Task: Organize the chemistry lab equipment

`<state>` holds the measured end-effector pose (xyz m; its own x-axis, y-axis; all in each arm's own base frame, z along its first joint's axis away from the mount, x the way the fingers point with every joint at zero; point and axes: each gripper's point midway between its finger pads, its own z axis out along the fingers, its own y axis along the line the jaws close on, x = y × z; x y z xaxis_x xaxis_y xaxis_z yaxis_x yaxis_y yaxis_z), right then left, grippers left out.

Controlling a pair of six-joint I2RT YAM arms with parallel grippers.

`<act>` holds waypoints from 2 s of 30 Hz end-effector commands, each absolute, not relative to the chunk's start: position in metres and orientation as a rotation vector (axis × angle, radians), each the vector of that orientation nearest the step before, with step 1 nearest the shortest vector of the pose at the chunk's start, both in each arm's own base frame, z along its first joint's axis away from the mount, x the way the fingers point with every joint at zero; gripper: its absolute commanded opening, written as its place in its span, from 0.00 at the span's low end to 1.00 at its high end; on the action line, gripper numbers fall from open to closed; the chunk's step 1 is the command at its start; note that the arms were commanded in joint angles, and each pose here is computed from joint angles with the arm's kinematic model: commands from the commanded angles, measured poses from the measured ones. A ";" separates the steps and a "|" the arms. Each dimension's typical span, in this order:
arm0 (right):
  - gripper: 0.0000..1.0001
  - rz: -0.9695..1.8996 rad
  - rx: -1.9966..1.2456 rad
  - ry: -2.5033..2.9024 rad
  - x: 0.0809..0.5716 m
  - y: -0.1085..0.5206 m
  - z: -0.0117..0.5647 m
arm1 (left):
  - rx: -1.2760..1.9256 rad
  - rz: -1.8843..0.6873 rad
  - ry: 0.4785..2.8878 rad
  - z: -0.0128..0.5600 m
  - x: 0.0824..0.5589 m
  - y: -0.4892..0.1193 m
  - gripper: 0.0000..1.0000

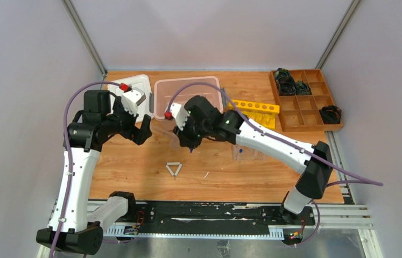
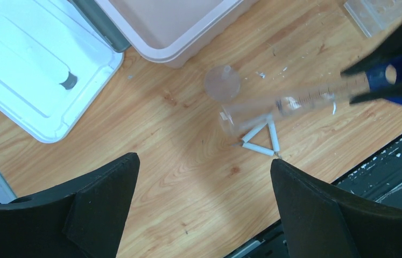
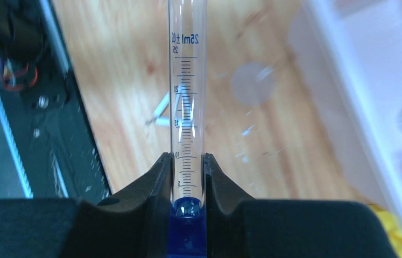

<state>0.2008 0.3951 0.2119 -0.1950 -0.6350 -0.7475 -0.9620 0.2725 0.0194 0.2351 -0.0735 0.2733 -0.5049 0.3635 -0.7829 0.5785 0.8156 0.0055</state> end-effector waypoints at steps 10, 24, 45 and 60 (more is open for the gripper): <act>0.00 0.522 -0.873 2.000 0.381 0.412 0.275 | 0.686 -0.345 2.151 0.273 0.231 -0.074 0.98; 0.00 0.730 -0.368 2.331 0.444 0.443 0.159 | 0.710 -0.353 2.173 0.264 0.235 -0.074 0.99; 0.18 0.866 -0.533 2.449 0.390 0.455 0.109 | 0.711 -0.384 2.206 0.252 0.235 -0.075 1.00; 0.67 0.728 -0.502 2.206 0.402 0.427 0.218 | 0.693 -0.372 2.206 0.255 0.236 -0.073 1.00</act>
